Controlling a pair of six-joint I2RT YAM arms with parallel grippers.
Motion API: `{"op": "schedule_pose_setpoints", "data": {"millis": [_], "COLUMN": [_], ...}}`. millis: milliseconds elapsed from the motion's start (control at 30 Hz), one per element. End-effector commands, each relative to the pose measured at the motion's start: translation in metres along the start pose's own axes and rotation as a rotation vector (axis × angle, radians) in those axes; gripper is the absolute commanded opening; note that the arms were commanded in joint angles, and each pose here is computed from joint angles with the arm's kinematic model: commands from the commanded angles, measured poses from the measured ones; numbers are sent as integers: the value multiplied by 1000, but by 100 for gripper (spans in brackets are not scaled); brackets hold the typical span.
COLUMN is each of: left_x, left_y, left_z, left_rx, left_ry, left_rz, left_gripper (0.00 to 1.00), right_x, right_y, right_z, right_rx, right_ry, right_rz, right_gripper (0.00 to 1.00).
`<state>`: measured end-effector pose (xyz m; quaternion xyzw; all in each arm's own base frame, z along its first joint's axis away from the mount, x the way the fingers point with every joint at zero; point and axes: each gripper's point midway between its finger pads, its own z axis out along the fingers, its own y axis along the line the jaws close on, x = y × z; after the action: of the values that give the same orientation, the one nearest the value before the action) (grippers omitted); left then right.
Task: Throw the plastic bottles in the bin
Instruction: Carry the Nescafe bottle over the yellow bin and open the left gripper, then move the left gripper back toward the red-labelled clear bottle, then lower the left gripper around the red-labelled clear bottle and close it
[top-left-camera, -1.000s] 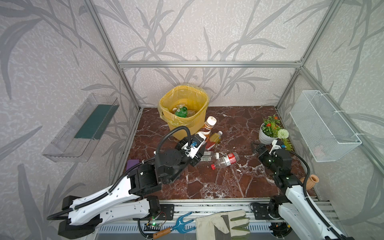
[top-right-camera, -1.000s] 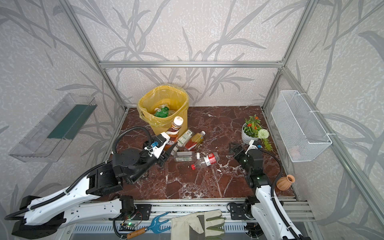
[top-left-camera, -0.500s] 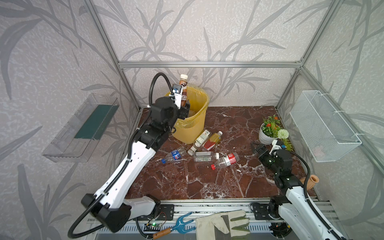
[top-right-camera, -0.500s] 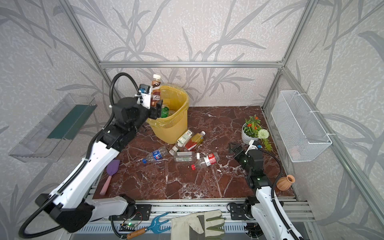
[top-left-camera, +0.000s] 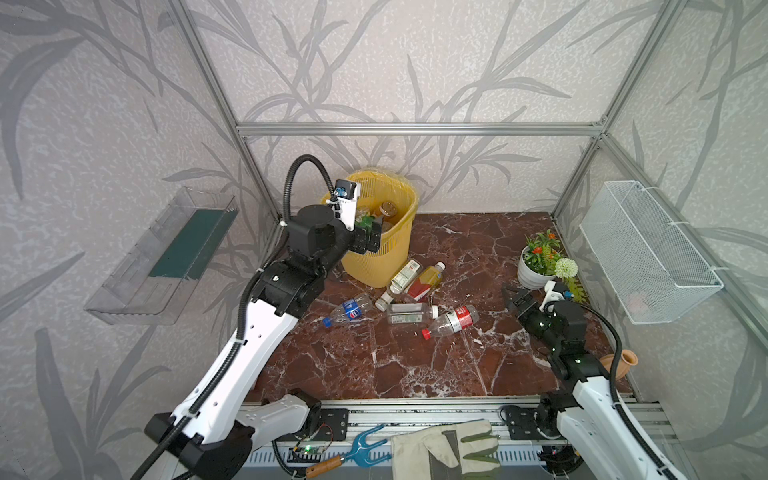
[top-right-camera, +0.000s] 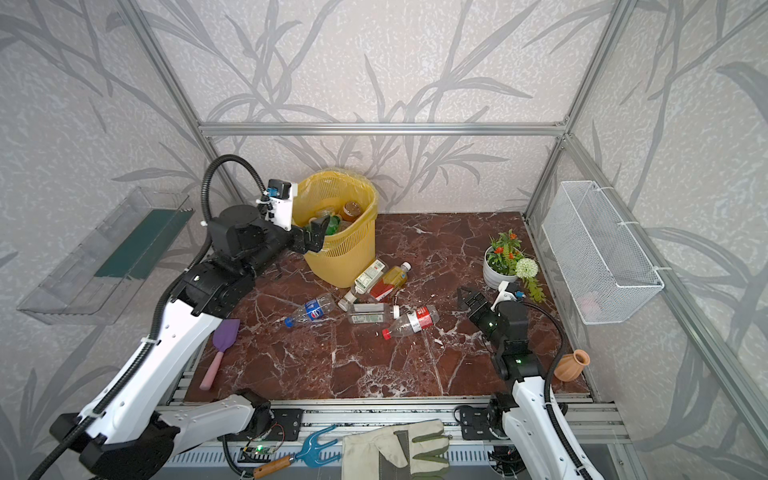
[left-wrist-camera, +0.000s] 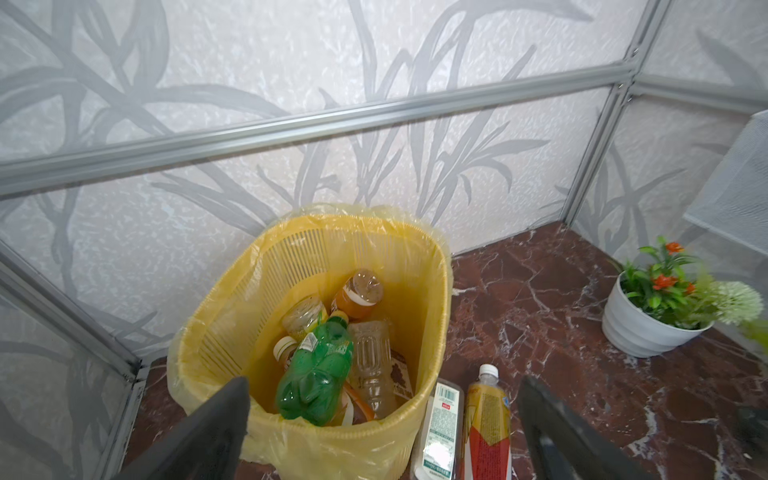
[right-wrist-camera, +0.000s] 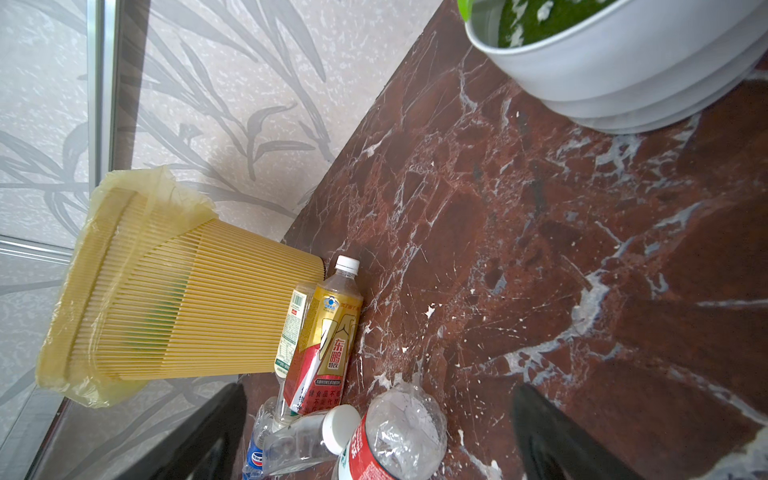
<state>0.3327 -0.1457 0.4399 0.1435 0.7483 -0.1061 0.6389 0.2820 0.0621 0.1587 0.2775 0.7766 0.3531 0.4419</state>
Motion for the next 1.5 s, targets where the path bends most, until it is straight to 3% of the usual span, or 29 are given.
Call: {"op": "schedule_pose_setpoints", "data": {"millis": [0, 267, 567, 733, 1167, 1467], "left_x": [-3, 14, 103, 139, 210, 275], "left_y": [-13, -19, -46, -89, -204, -233], "left_z": [-18, -60, -59, -46, -5, 25], "left_rx": [75, 106, 156, 233, 439, 460], "left_ry": [-60, -153, 55, 135, 438, 689], "left_rz": [-30, -40, -57, -25, 301, 448], "left_gripper": [99, 99, 99, 99, 99, 99], "right_x": [-6, -4, 0, -1, 1, -2], "right_y": [10, 4, 4, 0, -8, -14], "right_z": [-1, -1, 4, 6, 0, -5], "right_rx": [-28, 0, 8, 25, 53, 93], "right_ry": [-10, 0, 31, 27, 12, 4], "right_rz": [-8, 0, 20, 29, 16, -10], "right_gripper": [99, 99, 99, 99, 99, 99]}}
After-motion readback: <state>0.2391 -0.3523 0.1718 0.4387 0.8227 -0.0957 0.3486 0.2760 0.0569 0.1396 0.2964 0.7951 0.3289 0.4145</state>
